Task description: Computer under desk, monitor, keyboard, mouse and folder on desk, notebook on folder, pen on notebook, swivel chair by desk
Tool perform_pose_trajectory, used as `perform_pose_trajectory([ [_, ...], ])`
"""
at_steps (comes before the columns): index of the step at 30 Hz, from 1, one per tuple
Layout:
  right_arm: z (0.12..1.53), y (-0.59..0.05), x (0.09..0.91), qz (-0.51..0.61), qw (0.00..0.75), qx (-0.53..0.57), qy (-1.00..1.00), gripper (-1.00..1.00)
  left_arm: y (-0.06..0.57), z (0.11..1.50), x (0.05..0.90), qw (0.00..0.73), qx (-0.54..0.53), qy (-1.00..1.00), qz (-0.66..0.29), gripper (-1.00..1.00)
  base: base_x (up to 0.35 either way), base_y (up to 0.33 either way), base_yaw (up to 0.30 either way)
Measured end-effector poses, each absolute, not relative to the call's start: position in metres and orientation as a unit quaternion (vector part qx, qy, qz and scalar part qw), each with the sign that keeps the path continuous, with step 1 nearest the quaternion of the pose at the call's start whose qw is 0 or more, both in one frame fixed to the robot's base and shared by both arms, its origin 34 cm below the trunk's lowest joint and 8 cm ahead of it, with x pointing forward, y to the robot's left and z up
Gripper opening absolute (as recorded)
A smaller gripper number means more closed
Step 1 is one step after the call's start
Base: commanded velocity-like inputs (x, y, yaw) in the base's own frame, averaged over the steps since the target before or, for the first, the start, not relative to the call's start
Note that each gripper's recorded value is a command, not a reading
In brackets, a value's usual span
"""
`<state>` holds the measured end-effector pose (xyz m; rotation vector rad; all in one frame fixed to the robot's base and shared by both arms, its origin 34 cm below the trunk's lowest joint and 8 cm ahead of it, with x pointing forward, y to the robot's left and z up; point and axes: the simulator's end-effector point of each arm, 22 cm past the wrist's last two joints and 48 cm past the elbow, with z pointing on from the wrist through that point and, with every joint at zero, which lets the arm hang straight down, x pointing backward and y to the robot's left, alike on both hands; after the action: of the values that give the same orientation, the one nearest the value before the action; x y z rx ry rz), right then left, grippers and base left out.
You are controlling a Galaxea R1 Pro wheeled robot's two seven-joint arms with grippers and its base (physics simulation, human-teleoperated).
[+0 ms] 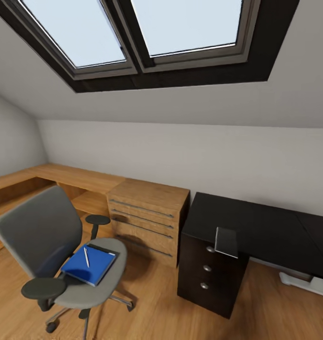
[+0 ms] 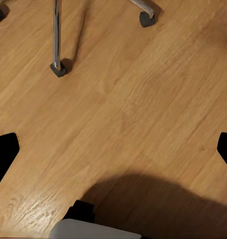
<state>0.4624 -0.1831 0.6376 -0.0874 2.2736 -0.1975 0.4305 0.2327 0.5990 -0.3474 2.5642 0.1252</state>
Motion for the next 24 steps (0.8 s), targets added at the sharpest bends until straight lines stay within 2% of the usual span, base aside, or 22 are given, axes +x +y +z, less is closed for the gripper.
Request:
perform_pose_trajectory([
  [11,0.649,-0.182,0.472,-0.071,0.448,-0.02,0.891,1.0,0.233,0.599,0.431,0.272,-0.129,0.952,0.046,1.0,0.0,0.0,0.286],
  [24,0.651,-0.187,0.474,-0.074,0.451,-0.014,0.889,1.0,0.236,0.604,0.437,0.287,-0.136,0.947,0.048,1.0,0.0,0.0,0.287],
])
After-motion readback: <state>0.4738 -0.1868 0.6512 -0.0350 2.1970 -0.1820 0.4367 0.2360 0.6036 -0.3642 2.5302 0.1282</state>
